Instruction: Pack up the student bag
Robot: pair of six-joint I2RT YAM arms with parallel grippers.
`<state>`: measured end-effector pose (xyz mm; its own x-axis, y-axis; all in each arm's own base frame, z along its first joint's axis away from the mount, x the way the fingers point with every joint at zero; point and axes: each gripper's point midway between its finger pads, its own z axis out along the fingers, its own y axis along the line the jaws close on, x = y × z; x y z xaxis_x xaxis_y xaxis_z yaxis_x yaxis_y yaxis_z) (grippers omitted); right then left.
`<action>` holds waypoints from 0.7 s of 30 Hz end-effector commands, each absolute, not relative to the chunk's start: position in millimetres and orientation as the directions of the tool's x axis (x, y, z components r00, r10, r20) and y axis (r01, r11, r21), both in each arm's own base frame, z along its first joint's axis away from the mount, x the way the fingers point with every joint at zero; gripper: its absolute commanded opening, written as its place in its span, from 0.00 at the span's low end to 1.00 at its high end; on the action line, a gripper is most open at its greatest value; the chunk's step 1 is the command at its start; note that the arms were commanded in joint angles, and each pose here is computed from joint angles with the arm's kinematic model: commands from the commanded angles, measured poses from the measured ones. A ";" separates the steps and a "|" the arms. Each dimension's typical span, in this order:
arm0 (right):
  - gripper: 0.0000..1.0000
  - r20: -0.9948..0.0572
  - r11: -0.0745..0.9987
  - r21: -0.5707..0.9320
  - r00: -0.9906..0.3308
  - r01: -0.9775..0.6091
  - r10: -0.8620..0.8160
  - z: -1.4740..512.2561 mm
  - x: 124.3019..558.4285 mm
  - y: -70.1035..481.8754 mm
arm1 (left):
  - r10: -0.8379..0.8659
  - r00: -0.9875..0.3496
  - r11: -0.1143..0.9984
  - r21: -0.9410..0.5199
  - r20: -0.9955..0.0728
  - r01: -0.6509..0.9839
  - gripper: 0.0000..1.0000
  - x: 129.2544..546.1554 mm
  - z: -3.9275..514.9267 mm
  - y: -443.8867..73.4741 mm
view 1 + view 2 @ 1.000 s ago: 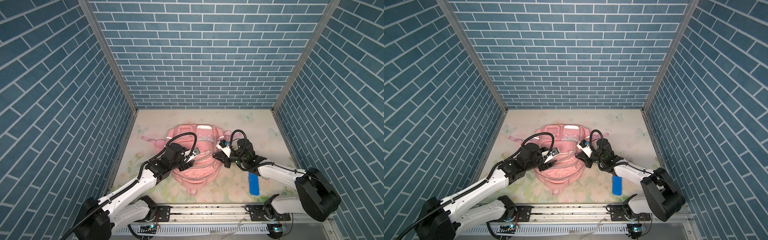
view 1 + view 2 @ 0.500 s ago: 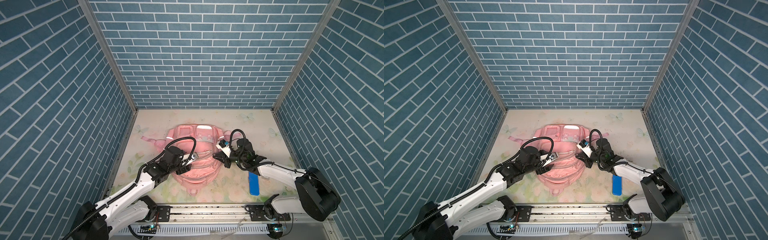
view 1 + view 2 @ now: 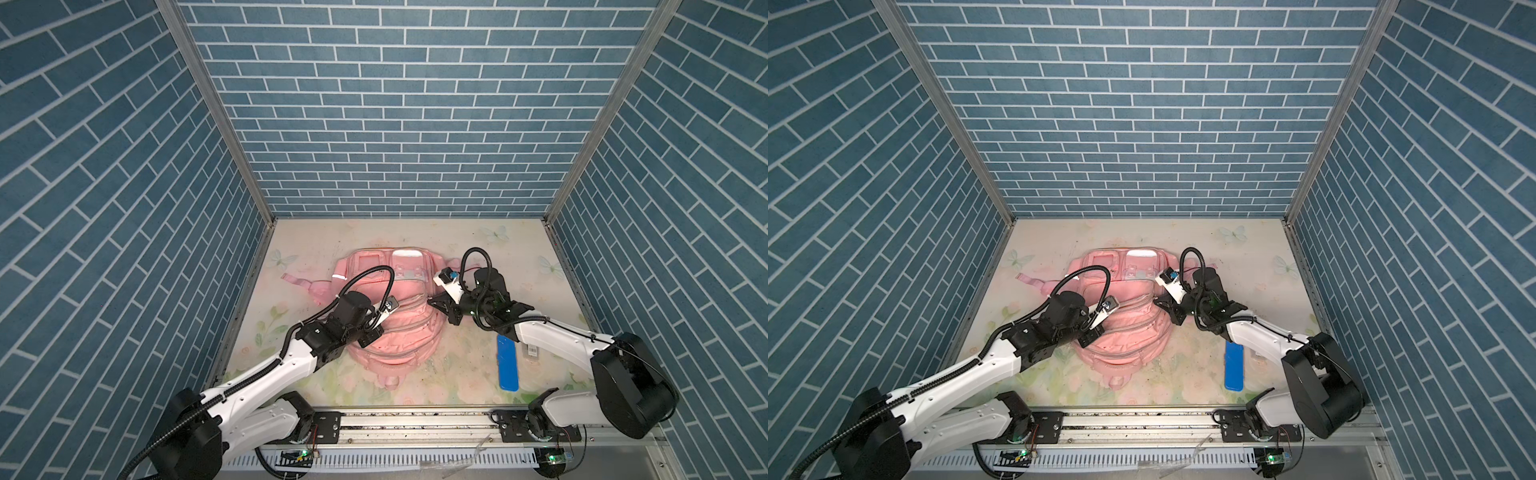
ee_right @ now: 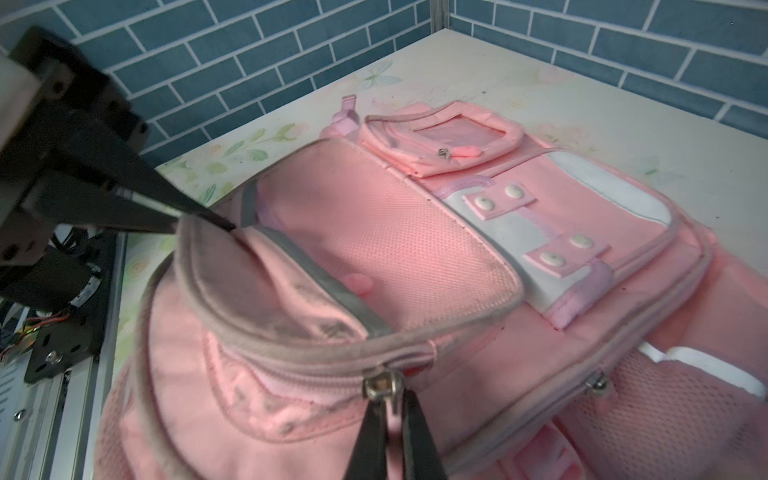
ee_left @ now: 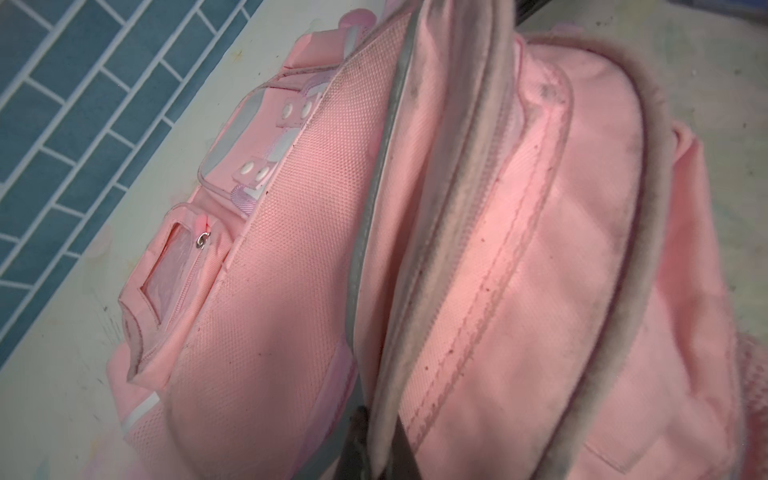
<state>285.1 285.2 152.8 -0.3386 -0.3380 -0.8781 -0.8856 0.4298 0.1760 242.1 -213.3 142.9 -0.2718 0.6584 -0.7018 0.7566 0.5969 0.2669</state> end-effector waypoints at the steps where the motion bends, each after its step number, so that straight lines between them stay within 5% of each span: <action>1: 0.00 -0.875 0.512 0.143 -0.350 -0.847 -0.335 166.7 318.7 277.9 | 0.485 -0.413 0.746 0.117 -0.771 0.656 0.00 248.2 177.0 -226.3; 8: 0.00 -0.915 0.464 0.138 -0.292 -0.875 -0.279 197.8 316.9 288.8 | 0.264 -0.545 0.906 0.012 -0.796 0.422 0.00 283.6 185.5 -229.1; 21: 0.00 -0.940 0.227 0.190 -0.244 -0.955 -0.239 199.9 229.0 313.5 | 0.163 -0.568 0.917 -0.088 -0.807 0.388 0.00 300.9 200.5 -233.9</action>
<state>260.4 297.3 178.5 -0.2786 -0.2898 -0.9156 -0.9086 0.3886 0.1535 268.5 -231.3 154.0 -0.6245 0.3420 -0.7022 0.4929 0.8700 -0.0147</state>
